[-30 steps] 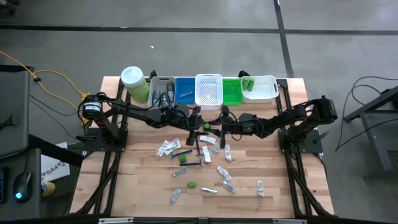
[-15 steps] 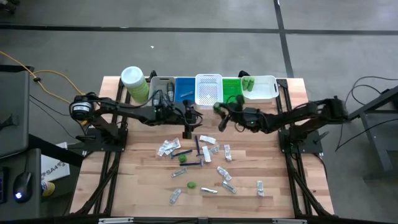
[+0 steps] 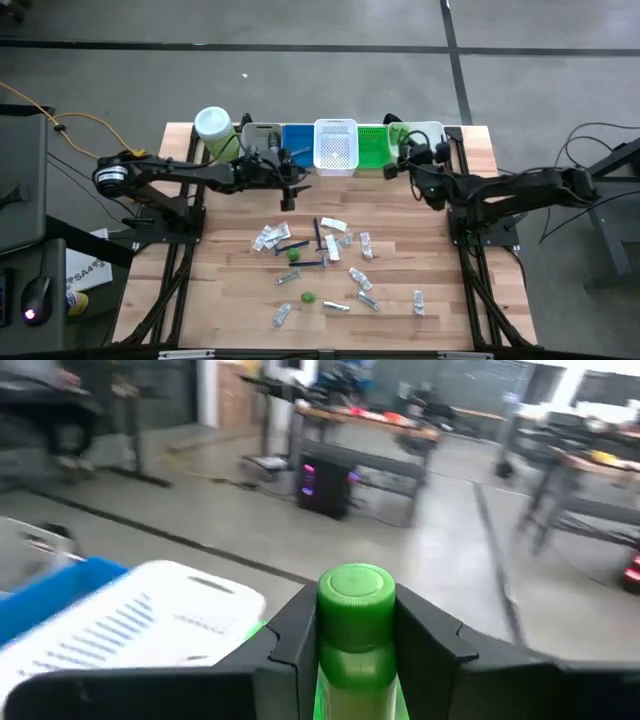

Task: Pick & Place Travel size toiletries
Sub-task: Put the top left green shampoo into the right white bin

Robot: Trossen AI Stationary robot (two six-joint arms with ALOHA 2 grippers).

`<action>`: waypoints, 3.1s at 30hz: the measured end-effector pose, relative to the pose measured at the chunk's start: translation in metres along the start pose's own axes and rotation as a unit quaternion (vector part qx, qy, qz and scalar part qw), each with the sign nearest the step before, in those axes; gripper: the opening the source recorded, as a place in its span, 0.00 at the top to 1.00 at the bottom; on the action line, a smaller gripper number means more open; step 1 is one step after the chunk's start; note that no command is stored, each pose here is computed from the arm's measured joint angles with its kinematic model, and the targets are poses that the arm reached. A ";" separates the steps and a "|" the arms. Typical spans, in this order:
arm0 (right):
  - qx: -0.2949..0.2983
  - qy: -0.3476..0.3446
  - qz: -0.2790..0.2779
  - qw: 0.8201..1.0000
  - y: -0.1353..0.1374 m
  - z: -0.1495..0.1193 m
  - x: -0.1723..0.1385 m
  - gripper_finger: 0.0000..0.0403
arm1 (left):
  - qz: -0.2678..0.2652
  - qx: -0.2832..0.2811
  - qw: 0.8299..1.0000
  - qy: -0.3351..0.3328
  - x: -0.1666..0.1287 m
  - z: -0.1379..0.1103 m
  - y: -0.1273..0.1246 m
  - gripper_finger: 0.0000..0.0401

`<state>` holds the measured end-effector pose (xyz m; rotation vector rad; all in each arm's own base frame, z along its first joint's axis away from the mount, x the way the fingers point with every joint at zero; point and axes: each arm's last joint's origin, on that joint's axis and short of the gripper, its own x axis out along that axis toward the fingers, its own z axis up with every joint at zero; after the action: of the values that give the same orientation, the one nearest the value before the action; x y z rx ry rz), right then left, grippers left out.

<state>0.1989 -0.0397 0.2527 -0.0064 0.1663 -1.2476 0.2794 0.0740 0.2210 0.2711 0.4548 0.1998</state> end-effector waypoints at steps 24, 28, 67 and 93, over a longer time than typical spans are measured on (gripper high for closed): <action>0.081 0.073 -0.143 0.984 -0.044 -0.035 0.038 0.78 | -0.011 0.002 1.000 -0.007 -0.001 0.001 0.000 0.54; 0.103 0.075 -0.146 0.981 -0.050 -0.045 0.045 0.78 | -0.012 0.000 1.000 -0.007 -0.001 0.001 0.000 0.54; 0.132 0.044 -0.154 0.978 -0.075 -0.126 0.131 0.77 | -0.013 -0.009 1.000 -0.008 -0.001 0.001 -0.001 0.54; 0.125 0.067 -0.110 0.984 -0.075 -0.131 0.150 0.71 | -0.012 -0.009 1.000 -0.015 -0.001 0.003 -0.001 0.54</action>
<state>0.1570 -0.1936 0.1122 0.2851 0.1268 -1.4829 0.2800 0.0726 0.2238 0.2499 0.4257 0.1772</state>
